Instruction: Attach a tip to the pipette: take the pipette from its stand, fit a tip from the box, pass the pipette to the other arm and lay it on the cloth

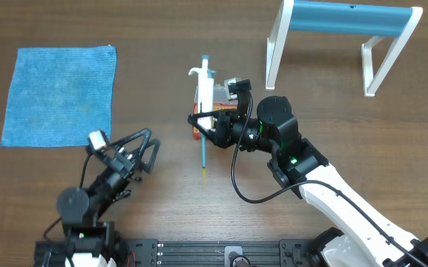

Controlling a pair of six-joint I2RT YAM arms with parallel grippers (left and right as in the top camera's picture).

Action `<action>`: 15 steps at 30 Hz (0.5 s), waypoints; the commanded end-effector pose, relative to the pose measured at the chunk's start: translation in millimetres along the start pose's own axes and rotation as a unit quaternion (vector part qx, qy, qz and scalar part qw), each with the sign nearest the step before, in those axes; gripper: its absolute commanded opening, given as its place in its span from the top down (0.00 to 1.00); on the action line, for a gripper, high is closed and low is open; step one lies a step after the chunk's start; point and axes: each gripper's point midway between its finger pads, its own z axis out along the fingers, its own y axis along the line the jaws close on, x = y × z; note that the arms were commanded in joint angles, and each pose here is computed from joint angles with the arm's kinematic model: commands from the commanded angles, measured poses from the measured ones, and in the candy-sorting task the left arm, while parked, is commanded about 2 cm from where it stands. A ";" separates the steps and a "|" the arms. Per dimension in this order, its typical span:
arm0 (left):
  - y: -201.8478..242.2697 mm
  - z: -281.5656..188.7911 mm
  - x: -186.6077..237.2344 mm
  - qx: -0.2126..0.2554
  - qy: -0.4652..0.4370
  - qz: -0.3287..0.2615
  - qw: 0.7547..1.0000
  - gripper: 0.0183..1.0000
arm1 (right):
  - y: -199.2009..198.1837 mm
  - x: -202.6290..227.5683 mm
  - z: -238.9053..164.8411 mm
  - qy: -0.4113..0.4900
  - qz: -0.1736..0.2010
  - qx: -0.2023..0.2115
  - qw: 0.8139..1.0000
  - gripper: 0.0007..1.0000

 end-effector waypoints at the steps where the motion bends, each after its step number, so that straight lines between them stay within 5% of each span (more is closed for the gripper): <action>1: -27.5 24.8 14.4 -0.001 0.113 0.068 0.991 0.07 | 23.3 10.5 -3.1 0.045 0.007 -0.053 0.998 0.92; 9: -63.8 71.0 13.3 0.037 0.265 0.130 0.955 0.07 | 29.9 19.1 -5.0 0.070 0.007 -0.073 0.995 0.92; 15: -44.8 88.8 26.2 0.029 0.327 0.104 0.939 0.07 | 30.1 19.2 -4.9 0.070 0.007 -0.073 0.995 0.92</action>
